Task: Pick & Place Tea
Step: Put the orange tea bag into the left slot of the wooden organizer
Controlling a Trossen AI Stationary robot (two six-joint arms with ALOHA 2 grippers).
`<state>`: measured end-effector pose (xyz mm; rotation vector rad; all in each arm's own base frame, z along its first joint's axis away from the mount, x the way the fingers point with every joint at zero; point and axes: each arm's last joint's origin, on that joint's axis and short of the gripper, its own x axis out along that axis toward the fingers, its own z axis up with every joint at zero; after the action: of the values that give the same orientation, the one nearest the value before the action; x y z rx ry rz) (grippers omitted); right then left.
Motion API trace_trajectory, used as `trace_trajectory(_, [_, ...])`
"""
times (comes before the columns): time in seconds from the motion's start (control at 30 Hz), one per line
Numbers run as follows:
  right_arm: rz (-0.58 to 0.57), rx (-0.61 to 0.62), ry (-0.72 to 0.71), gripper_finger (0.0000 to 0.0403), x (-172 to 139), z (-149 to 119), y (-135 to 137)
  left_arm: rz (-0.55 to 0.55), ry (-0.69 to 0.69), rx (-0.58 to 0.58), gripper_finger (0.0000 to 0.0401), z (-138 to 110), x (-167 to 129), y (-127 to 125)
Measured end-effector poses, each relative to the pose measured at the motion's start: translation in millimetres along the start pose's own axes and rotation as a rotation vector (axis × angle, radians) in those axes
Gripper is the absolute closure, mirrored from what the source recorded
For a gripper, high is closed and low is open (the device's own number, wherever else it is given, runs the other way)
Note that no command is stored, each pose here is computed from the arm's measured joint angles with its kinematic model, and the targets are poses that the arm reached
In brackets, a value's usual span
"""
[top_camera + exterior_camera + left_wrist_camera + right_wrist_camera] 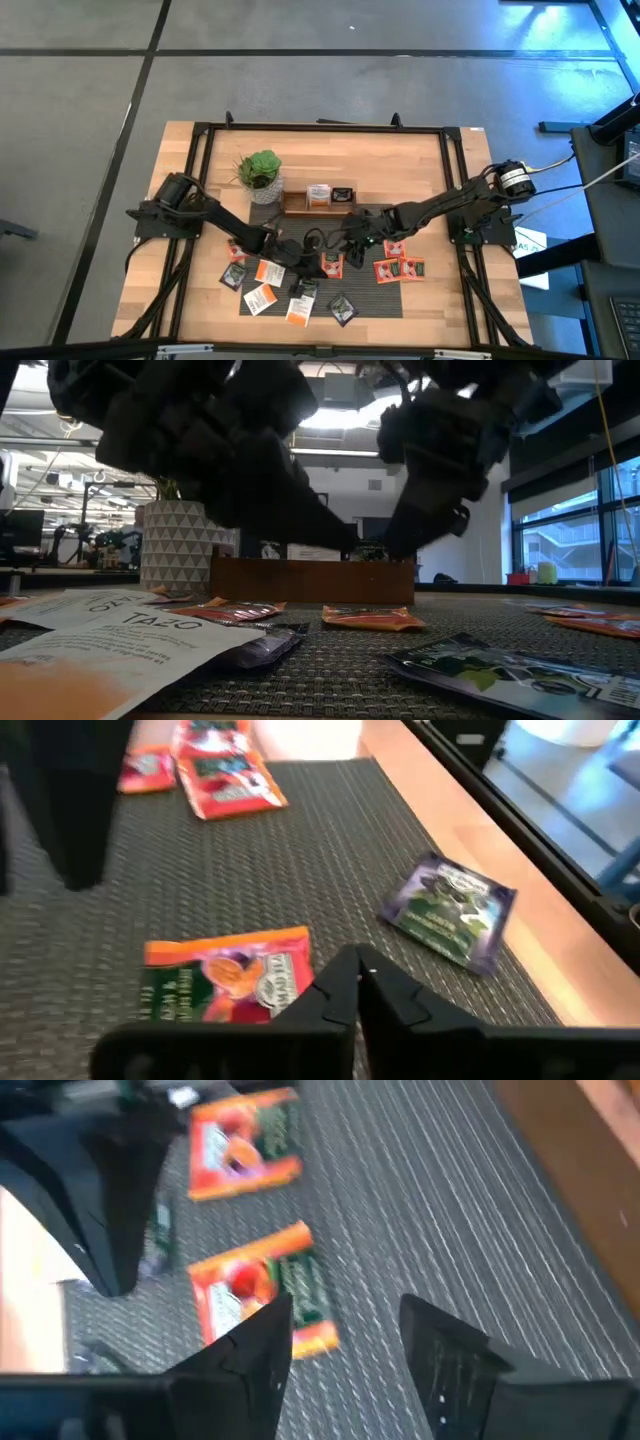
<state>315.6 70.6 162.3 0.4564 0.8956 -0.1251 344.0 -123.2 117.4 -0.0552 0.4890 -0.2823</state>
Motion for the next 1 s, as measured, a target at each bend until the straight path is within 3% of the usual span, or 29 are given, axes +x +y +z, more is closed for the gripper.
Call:
trace_trajectory(0.4, [0.039, 0.103, -0.027, 0.0209, 8, -15, -7, 0.021, 0.108, -0.050, 0.0398, -23, 14, 4])
trace_trajectory(0.83, [0.100, 0.181, 0.036, 0.0209, 36, -25, -8, 0.039, 0.122, -0.052, 0.0398, -26, 15, 5])
trace_trajectory(1.0, [0.137, 0.177, 0.032, 0.0232, 36, -24, -6, 0.041, 0.123, -0.052, 0.0398, -26, 15, 5])
